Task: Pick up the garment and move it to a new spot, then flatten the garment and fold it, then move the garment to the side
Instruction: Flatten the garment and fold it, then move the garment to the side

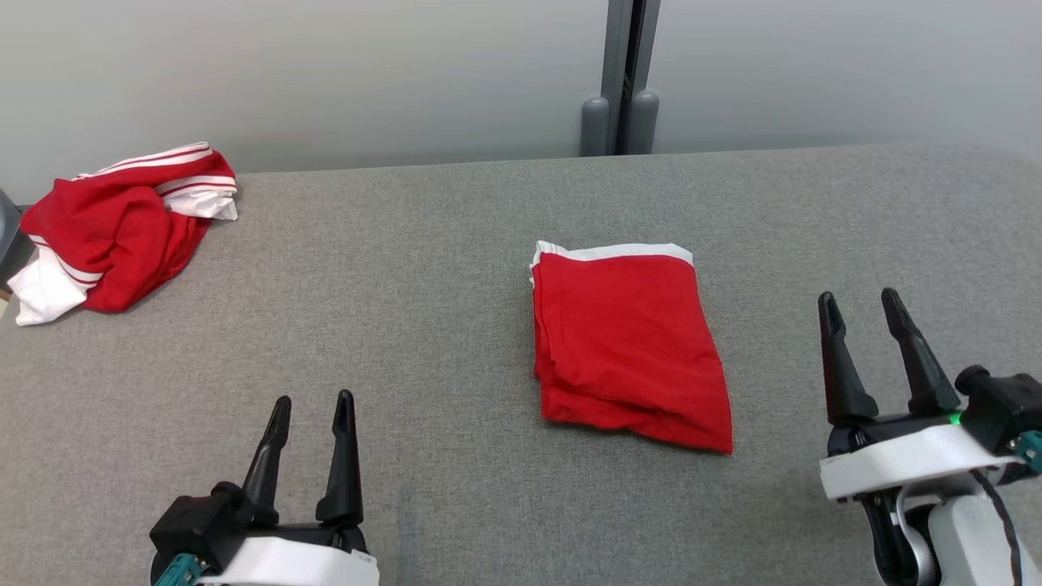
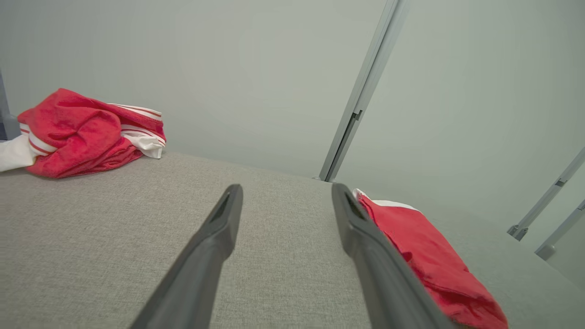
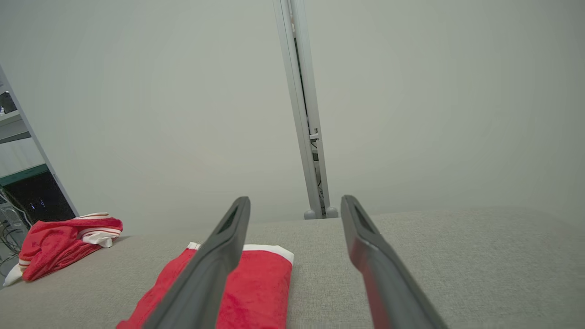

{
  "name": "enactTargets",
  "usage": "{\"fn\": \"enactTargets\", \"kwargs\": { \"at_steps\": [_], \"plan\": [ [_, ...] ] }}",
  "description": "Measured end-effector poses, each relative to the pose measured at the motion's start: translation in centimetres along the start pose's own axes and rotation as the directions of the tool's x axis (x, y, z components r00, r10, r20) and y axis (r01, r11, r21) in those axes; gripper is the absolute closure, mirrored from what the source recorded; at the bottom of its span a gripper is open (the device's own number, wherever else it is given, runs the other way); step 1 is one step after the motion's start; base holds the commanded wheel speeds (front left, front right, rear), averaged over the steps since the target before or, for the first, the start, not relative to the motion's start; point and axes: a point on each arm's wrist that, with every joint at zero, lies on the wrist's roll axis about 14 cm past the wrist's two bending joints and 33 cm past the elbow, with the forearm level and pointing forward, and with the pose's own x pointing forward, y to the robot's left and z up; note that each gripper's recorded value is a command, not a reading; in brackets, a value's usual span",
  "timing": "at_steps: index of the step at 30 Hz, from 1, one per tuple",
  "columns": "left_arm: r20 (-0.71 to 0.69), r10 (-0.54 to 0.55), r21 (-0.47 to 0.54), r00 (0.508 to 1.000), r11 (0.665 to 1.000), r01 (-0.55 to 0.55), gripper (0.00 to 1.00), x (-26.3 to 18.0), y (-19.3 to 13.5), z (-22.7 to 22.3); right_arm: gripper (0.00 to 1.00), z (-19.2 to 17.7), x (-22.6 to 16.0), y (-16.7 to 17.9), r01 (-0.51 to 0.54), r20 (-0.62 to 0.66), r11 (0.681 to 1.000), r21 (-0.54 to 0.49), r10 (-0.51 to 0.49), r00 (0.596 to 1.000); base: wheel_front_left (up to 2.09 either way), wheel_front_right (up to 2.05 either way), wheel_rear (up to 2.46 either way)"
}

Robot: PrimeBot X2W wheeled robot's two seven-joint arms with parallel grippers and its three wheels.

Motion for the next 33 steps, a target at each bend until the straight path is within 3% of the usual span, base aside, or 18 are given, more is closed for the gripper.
{"fn": "enactTargets", "kwargs": {
  "at_steps": [14, 33],
  "plan": [
    [-0.029, 0.035, 0.062, 0.999, 0.997, -0.033, 0.00, -0.8, 1.3, -0.9, 0.00, -1.7, -2.1, 0.3, 0.025, -0.057, 0.999, -0.021, -0.027, 0.998, 0.00, 0.00, 0.00],
    [-0.038, 0.036, 0.062, 0.999, 0.998, -0.033, 0.00, -1.0, 1.4, -1.2, 0.00, -2.6, -2.1, 0.6, 0.022, -0.083, 1.000, 0.003, -0.022, 0.996, 0.00, 0.00, 0.00]
  ]
}}
